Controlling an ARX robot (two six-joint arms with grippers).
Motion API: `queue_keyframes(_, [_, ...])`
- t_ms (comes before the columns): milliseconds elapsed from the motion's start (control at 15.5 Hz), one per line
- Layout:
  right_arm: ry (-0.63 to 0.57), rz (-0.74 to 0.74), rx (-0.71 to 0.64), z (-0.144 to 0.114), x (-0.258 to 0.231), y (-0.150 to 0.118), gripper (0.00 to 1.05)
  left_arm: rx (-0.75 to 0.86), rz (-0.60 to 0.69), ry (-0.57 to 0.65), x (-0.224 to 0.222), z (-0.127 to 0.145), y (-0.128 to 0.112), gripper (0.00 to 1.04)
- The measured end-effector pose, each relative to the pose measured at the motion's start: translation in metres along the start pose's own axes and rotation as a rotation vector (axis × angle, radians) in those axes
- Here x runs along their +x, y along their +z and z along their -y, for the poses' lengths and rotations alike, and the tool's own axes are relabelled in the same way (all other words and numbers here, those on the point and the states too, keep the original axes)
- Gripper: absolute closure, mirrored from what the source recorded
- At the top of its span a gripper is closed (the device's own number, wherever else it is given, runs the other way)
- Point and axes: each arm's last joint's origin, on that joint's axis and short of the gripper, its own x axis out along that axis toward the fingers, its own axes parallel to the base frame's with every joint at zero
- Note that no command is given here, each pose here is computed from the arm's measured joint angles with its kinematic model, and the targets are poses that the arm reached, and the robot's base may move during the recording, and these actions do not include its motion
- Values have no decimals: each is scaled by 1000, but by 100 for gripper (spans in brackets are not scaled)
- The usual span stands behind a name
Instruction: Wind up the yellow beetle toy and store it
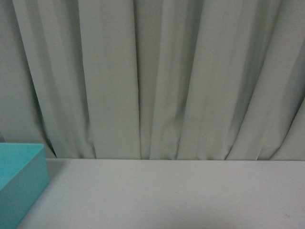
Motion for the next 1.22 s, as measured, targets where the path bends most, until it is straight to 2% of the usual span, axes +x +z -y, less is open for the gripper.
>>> queue_keyframes(838, [-5, -2, 0, 0, 0, 0, 7, 0, 0, 0, 0, 0, 0, 7])
queue_keyframes(903, [-161, -43, 46, 0, 4, -2, 7, 0, 0, 1, 0, 0, 0, 7])
queue_keyframes(1031, [-484, -45, 81, 23, 17, -2, 7, 0, 2, 1, 0, 0, 0, 7])
queue_keyframes(1096, [-495, 6, 81, 34, 26, 7, 7, 0, 1, 1, 0, 0, 0, 7])
queue_keyframes(1225, [-388, 96, 20, 54, 55, 32, 7, 0, 2, -2, 0, 0, 0, 7])
